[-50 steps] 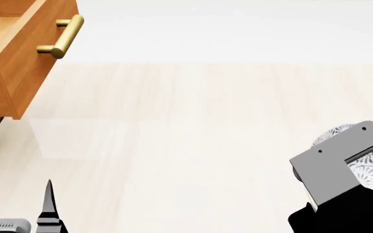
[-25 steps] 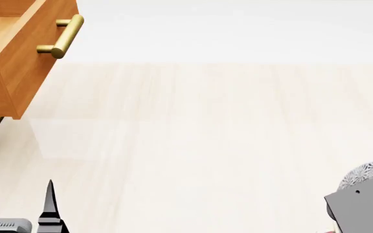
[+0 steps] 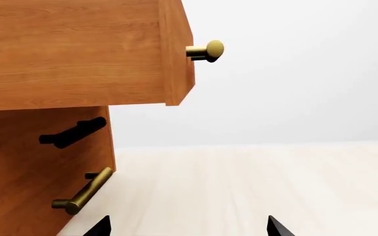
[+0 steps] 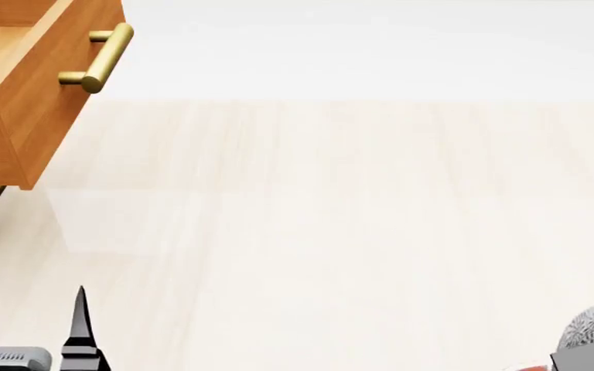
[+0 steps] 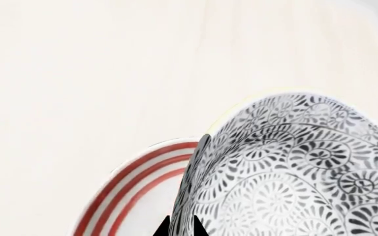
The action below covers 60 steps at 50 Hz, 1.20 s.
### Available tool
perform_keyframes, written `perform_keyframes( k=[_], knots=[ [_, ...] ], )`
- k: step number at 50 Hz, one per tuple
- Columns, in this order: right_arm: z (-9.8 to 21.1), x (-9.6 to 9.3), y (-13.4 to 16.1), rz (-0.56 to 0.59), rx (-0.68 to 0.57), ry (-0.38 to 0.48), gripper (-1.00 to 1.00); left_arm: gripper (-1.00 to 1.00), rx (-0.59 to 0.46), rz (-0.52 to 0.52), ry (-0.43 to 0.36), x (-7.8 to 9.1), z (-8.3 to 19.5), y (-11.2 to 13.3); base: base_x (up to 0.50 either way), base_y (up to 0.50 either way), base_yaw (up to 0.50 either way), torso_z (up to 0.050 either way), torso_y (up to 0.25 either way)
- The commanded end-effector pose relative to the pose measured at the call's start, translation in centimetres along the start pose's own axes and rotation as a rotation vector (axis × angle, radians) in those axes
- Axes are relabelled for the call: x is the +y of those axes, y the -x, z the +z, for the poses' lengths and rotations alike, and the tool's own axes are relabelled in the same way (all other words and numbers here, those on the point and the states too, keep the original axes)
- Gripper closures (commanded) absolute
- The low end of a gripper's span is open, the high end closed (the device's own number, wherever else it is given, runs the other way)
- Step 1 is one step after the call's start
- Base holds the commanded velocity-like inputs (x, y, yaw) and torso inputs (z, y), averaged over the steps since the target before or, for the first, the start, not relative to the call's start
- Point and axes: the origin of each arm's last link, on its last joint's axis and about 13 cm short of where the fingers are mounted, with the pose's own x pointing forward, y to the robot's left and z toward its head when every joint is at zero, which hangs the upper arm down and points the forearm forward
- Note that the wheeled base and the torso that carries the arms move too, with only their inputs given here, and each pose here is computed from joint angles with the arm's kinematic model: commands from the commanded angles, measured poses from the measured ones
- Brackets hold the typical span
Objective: Put the bowl on the plate.
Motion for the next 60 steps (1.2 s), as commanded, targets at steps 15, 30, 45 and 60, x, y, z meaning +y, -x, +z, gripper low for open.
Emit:
perform_keyframes(
  k=[15, 30, 45, 60],
  knots=[
    [-2.5, 0.1, -0.8, 0.006, -0.003, -0.062, 1.0, -1.0, 0.006, -0.003, 0.0, -0.1, -0.2, -0.1, 0.0, 0.0, 0.0, 0.0, 0.001],
    [-2.9, 0.8, -1.8, 0.041, -0.002, -0.07, 1.0, -1.0, 0.004, -0.005, -0.001, -0.2, -0.1, -0.1, 0.0, 0.0, 0.0, 0.0, 0.0],
    [-4.1, 0.7, -1.8, 0.033, 0.015, -0.109, 1.0, -1.0, 0.005, -0.005, 0.001, -0.2, 0.0, -0.1, 0.0, 0.0, 0.0, 0.0, 0.001],
    [-4.8, 0.6, -3.0, 0.04, 0.021, -0.141, 1.0, -1.0, 0.004, -0.003, -0.001, -0.2, 0.0, 0.1, 0.0, 0.0, 0.0, 0.0, 0.0]
  ],
)
